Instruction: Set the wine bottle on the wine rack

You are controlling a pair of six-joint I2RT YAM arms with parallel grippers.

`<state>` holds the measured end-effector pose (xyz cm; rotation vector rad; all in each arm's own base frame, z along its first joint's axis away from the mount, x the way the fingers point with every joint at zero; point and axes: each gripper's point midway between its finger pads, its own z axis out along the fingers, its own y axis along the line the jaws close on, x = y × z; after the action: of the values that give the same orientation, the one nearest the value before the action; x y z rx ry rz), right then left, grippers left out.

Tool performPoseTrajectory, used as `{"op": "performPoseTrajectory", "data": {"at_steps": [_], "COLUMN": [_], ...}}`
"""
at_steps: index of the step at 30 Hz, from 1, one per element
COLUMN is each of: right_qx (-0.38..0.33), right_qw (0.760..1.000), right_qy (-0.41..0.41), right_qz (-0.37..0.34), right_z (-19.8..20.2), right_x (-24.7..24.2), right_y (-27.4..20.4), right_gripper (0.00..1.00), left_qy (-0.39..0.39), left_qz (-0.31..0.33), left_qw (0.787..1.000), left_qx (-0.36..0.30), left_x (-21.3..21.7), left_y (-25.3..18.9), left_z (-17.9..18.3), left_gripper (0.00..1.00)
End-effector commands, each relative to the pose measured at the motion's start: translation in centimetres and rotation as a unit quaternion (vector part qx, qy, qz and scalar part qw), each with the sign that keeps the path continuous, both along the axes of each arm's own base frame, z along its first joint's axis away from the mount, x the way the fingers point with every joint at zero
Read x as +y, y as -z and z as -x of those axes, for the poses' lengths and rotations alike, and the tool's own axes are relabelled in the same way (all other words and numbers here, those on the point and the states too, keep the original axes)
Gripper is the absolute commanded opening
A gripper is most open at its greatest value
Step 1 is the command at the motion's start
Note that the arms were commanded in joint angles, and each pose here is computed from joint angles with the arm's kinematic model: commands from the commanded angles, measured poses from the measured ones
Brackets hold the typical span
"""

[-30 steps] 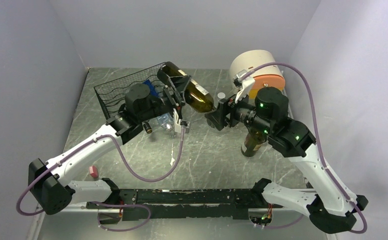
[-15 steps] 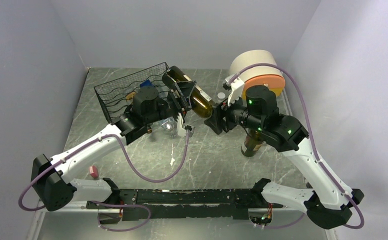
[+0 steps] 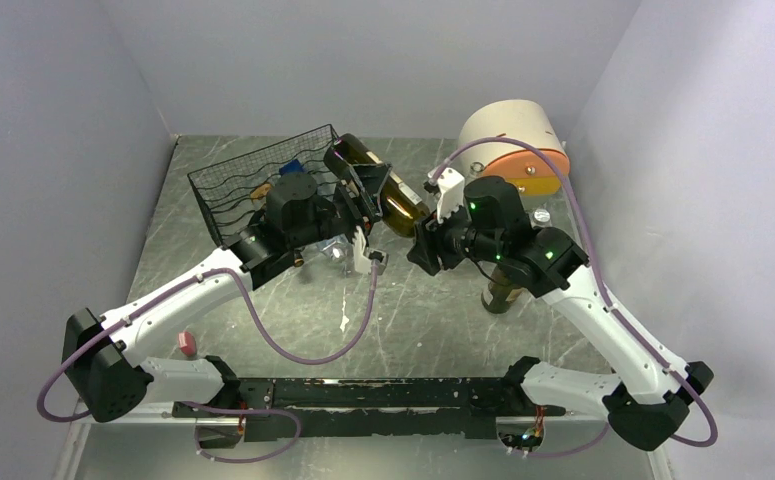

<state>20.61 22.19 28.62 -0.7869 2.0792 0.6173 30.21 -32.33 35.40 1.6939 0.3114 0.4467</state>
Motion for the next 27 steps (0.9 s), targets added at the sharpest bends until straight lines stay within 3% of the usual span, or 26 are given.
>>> {"op": "performPoseTrajectory", "data": {"at_steps": [1, 10, 11, 15, 17, 20, 21, 23, 26, 27], "right_qx": [-0.013, -0.024, -0.023, -0.022, -0.024, -0.033, -0.039, -0.052, -0.075, -0.084], "right_qw": [1.0, 1.0, 1.0, 1.0, 1.0, 0.999, 0.999, 0.998, 0.994, 0.992], "right_qy": [-0.011, 0.004, 0.004, 0.002, 0.008, 0.021, 0.026, 0.042, 0.07, 0.085], "right_qz": [-0.009, -0.008, -0.006, -0.004, -0.002, -0.004, -0.007, -0.015, -0.027, -0.031], "right_z": [-0.4, -1.5, -1.6, -1.6, -1.8, -2.0, -2.2, -2.5, -3.0, -3.3], "right_x": [0.7, 0.8, 0.9, 1.0, 0.8, 0.4, 0.3, 0.0, -0.7, -1.1], "right_y": [-0.3, -0.3, -0.2, -0.1, -0.2, -0.6, -1.0, -1.8, -3.2, -3.7], "right_gripper": [0.54, 0.56, 0.53, 0.14, 0.0, 0.0, 0.0, 0.0, 0.0, 0.0], "left_qy": [0.011, 0.022, 0.023, 0.026, 0.025, 0.03, 0.035, 0.044, 0.046, 0.044], "left_qz": [0.071, 0.068, 0.068, 0.071, 0.073, 0.08, 0.081, 0.08, 0.086, 0.086], "left_qw": [0.995, 0.995, 0.995, 0.996, 0.996, 0.996, 0.996, 0.995, 0.995, 0.995], "left_qx": [-0.066, -0.065, -0.063, -0.056, -0.051, -0.039, -0.032, -0.029, -0.036, -0.037], "left_x": [0.2, -0.2, -0.2, -0.3, -0.3, -0.4, -0.6, -0.9, -1.0, -1.1], "left_y": [-6.9, -6.6, -6.6, -6.6, -6.6, -6.5, -6.4, -5.8, -5.2, -4.8], "left_z": [0.9, 1.3, 1.3, 1.4, 1.4, 1.5, 1.6, 1.9, 1.7, 1.6], "left_gripper": [0.07, 0.07, 0.07, 0.07, 0.07, 0.1, 0.2, 0.5, 0.79, 0.93]}}
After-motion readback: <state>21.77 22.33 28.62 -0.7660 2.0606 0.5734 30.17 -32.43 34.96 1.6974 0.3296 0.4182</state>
